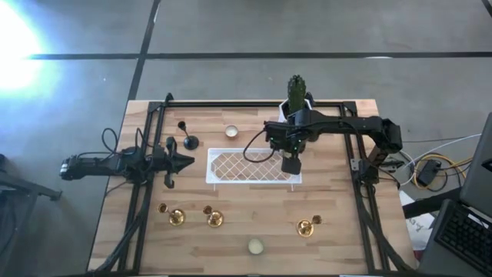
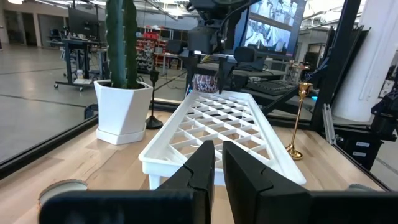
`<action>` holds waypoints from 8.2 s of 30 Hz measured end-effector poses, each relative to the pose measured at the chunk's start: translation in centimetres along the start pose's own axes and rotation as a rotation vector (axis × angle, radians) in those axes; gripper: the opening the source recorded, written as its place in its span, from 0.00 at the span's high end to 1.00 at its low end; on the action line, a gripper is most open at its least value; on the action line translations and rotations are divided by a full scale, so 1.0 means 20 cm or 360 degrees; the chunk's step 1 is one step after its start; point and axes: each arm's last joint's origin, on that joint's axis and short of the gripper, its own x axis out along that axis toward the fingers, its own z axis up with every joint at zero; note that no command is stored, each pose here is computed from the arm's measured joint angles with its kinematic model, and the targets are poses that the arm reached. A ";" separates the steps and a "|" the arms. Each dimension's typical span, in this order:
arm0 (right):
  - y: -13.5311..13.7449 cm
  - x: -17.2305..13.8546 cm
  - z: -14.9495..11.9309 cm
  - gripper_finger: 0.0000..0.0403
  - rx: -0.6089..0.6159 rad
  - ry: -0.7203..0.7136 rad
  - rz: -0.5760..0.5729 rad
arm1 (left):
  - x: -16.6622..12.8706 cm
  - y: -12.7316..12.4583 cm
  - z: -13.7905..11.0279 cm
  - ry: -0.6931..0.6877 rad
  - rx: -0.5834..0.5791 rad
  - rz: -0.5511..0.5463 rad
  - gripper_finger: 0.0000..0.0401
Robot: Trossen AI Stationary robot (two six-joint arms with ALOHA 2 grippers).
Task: Pick & Place candle stick holders
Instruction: Put the red scented candle on the shelf, then put the blue scented candle on the shelf
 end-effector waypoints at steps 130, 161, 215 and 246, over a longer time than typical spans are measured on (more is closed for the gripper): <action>0.28 -0.44 -0.44 0.09 0.0195 -0.0558 0.0353 | 0.00 0.00 0.00 0.0000 0.0000 0.0000 0.91; 0.63 -0.29 -0.47 0.56 0.0040 -0.0594 0.0102 | 0.00 0.00 0.00 0.0000 0.0000 0.0000 0.91; 1.23 0.22 0.21 0.17 -0.0351 -0.0210 0.0113 | 0.00 0.00 0.00 0.0003 0.0000 0.0001 0.91; 1.46 0.38 0.11 0.11 0.0200 -0.0307 0.0185 | 0.00 0.00 0.00 0.0003 0.0000 0.0001 0.91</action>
